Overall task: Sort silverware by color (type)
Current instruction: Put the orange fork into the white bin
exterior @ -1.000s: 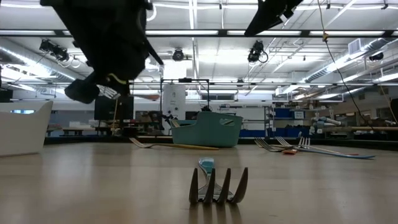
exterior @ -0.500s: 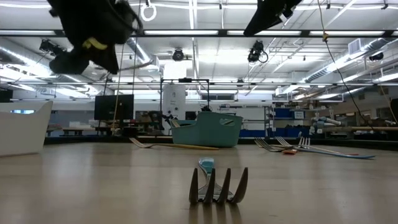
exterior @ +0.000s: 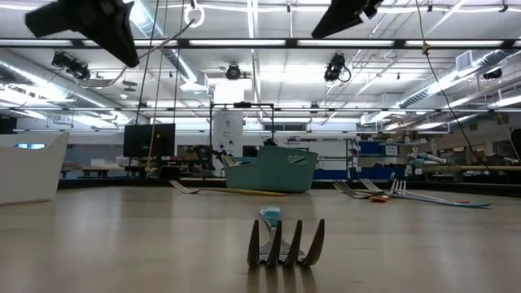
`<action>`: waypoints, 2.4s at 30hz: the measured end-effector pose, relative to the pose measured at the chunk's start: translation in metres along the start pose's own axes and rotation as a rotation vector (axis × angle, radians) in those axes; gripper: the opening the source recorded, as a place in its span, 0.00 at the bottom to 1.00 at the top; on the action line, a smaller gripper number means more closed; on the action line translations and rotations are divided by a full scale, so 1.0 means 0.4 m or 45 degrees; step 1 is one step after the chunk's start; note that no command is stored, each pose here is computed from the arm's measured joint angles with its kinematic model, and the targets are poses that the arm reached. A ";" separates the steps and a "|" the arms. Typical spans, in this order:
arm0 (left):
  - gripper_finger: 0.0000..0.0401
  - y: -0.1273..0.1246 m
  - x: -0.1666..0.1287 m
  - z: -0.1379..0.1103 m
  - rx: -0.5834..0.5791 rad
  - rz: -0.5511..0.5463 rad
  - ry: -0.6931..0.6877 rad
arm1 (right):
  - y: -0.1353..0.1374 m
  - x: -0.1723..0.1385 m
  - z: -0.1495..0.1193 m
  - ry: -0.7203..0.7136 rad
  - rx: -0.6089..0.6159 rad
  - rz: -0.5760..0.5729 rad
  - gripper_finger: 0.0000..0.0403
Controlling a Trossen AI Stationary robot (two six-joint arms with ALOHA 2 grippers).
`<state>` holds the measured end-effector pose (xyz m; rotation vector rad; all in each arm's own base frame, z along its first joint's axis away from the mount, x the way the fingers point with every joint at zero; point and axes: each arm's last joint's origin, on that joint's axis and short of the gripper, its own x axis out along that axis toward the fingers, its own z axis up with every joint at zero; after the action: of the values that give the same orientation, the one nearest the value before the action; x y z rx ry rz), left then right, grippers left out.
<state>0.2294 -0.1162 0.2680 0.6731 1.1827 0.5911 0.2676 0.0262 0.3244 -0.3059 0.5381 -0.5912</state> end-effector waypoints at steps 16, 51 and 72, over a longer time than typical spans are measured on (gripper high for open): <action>0.04 -0.053 -0.081 -0.056 -0.246 -0.120 -0.008 | 0.000 -0.002 0.034 -0.142 -0.021 0.038 0.43; 0.04 -0.127 -0.189 -0.149 -0.727 -0.341 0.053 | -0.002 0.002 0.038 -0.163 -0.046 0.076 0.43; 0.04 -0.193 -0.152 -0.247 -0.961 -0.275 0.289 | -0.030 0.025 0.036 -0.142 -0.015 0.025 0.43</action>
<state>0.1229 -0.1959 0.2262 -0.1648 1.1093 0.8739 0.2774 0.0124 0.3374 -0.3424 0.4368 -0.5488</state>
